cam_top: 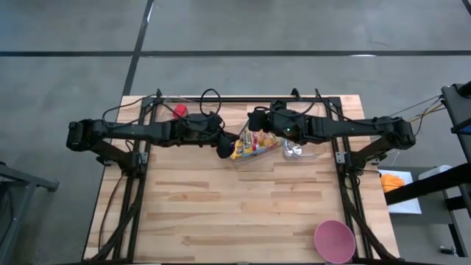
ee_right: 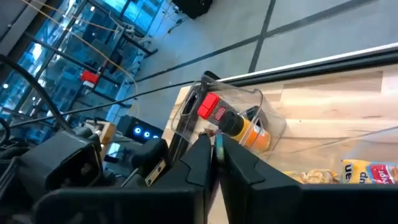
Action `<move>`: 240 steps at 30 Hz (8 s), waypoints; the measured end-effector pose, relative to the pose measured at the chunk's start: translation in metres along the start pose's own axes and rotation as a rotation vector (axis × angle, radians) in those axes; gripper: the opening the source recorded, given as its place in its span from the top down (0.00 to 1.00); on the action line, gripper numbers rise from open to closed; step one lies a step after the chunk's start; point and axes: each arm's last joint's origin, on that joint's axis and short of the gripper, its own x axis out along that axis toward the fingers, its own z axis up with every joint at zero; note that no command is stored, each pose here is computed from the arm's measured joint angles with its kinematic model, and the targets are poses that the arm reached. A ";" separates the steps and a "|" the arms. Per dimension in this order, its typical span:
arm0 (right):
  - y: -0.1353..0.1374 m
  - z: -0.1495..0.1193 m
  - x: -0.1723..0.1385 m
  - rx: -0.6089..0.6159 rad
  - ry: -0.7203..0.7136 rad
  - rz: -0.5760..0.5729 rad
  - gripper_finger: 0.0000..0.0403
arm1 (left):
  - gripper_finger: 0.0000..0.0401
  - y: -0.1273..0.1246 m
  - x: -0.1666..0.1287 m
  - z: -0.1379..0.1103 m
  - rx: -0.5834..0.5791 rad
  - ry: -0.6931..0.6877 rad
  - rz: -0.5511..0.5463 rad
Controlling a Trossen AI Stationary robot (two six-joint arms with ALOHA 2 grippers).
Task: Pick & Place Food Item
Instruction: Put the blue spoon into the right transparent bin, then return to Home Position
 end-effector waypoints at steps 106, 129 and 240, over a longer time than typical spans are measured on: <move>-0.232 0.082 0.038 -0.318 0.660 -0.668 0.73 | 0.78 0.006 -0.101 0.017 -0.035 0.015 0.081; -0.153 0.096 -0.038 -0.498 0.423 -0.272 0.46 | 0.78 0.006 -0.126 0.019 0.089 -0.057 0.054; -0.226 -0.059 -0.140 -0.806 -0.081 0.598 0.46 | 0.79 0.124 -0.131 -0.167 0.323 -0.177 -0.019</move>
